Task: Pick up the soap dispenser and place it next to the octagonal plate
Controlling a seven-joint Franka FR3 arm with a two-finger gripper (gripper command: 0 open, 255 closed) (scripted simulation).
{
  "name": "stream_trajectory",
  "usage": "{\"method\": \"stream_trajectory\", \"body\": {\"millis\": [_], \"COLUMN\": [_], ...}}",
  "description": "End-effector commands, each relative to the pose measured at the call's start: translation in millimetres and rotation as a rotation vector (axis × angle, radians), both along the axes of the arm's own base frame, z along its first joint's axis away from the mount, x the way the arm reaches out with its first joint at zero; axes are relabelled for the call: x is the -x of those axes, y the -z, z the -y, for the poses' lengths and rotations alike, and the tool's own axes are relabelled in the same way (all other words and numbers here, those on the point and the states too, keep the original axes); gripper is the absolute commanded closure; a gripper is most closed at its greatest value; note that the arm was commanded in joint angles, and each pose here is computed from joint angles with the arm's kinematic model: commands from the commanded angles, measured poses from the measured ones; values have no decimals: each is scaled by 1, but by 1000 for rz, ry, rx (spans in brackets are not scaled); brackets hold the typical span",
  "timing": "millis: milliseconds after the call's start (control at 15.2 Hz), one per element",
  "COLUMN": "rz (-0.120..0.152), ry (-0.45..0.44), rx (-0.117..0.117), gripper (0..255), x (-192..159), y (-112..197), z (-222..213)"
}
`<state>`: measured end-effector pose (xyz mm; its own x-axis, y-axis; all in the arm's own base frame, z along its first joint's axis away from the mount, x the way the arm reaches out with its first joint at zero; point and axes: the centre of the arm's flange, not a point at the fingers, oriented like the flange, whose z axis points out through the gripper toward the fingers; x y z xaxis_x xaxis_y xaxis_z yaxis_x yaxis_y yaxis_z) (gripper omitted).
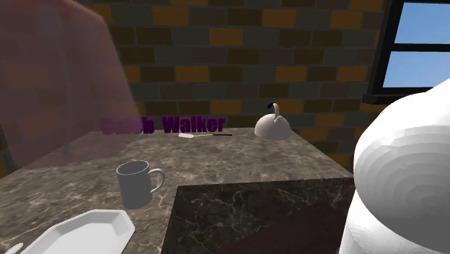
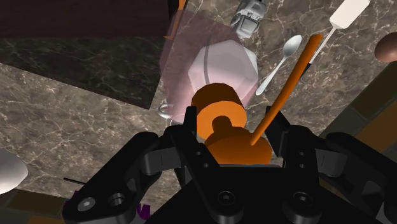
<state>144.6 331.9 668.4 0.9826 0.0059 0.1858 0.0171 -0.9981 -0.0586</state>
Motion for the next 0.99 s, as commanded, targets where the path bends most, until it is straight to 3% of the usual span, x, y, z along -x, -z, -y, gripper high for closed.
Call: {"method": "stream_trajectory", "body": {"millis": [0,924], "rz": [0,0], "ry": [0,0], "rx": [0,0], "gripper": [255,255], "x": [0,0], "y": [12,86], "z": [0,0]}}
